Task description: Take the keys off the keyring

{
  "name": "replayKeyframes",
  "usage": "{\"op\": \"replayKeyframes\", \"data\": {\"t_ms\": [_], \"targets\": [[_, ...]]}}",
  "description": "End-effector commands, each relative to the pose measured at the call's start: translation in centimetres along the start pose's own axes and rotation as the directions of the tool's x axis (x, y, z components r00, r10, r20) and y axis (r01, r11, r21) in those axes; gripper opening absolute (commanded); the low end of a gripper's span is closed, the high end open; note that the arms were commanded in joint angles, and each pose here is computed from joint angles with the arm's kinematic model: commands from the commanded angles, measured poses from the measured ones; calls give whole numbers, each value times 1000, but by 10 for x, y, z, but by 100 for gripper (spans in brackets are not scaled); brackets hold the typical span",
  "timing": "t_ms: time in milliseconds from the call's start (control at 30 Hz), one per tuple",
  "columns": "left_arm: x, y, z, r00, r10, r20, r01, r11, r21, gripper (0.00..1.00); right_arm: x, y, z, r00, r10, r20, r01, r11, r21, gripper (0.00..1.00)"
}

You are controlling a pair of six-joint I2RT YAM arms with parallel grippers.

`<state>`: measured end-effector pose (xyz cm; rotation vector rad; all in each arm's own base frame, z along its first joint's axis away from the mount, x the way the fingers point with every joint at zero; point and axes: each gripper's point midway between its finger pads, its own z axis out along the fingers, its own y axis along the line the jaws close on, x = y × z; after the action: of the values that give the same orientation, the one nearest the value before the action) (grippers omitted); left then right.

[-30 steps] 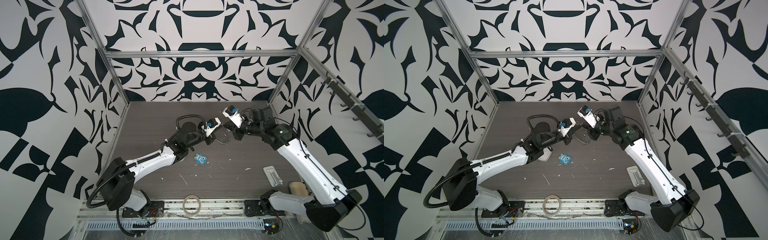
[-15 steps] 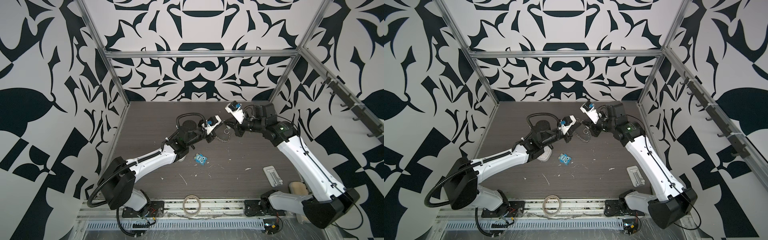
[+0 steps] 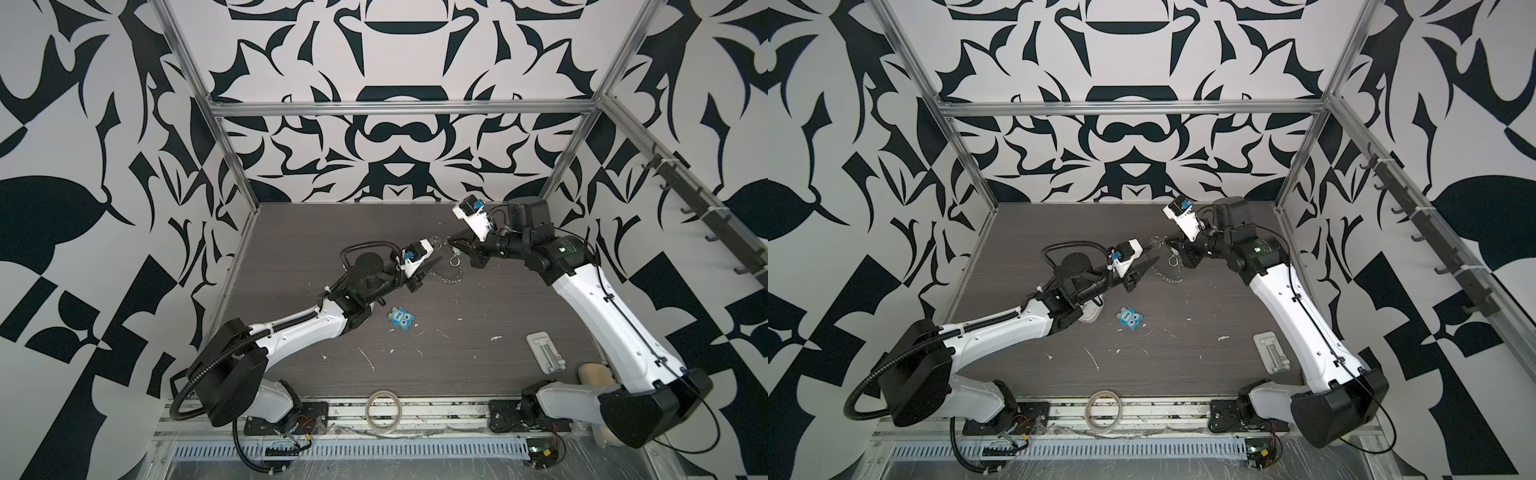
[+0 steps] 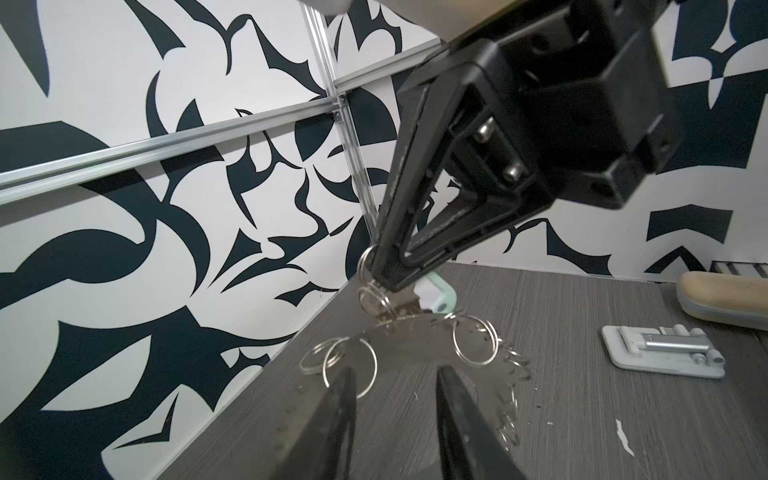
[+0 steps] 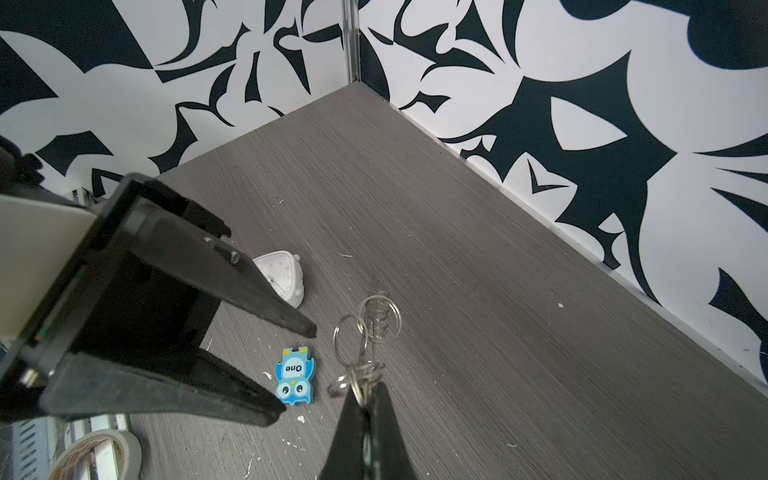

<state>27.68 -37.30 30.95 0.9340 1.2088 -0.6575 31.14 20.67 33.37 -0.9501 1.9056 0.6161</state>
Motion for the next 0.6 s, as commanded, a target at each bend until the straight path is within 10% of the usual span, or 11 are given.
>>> {"op": "replayKeyframes", "data": {"t_ms": [0, 567], "targets": [[-20, 8, -8, 995, -4, 103, 10, 998, -57, 36, -42, 6, -19, 990, -45, 136, 46, 999, -3, 0], [-27, 11, 18, 977, -52, 206, 61, 997, -40, 25, -40, 13, -25, 990, -25, 142, 29, 999, -26, 0]]}}
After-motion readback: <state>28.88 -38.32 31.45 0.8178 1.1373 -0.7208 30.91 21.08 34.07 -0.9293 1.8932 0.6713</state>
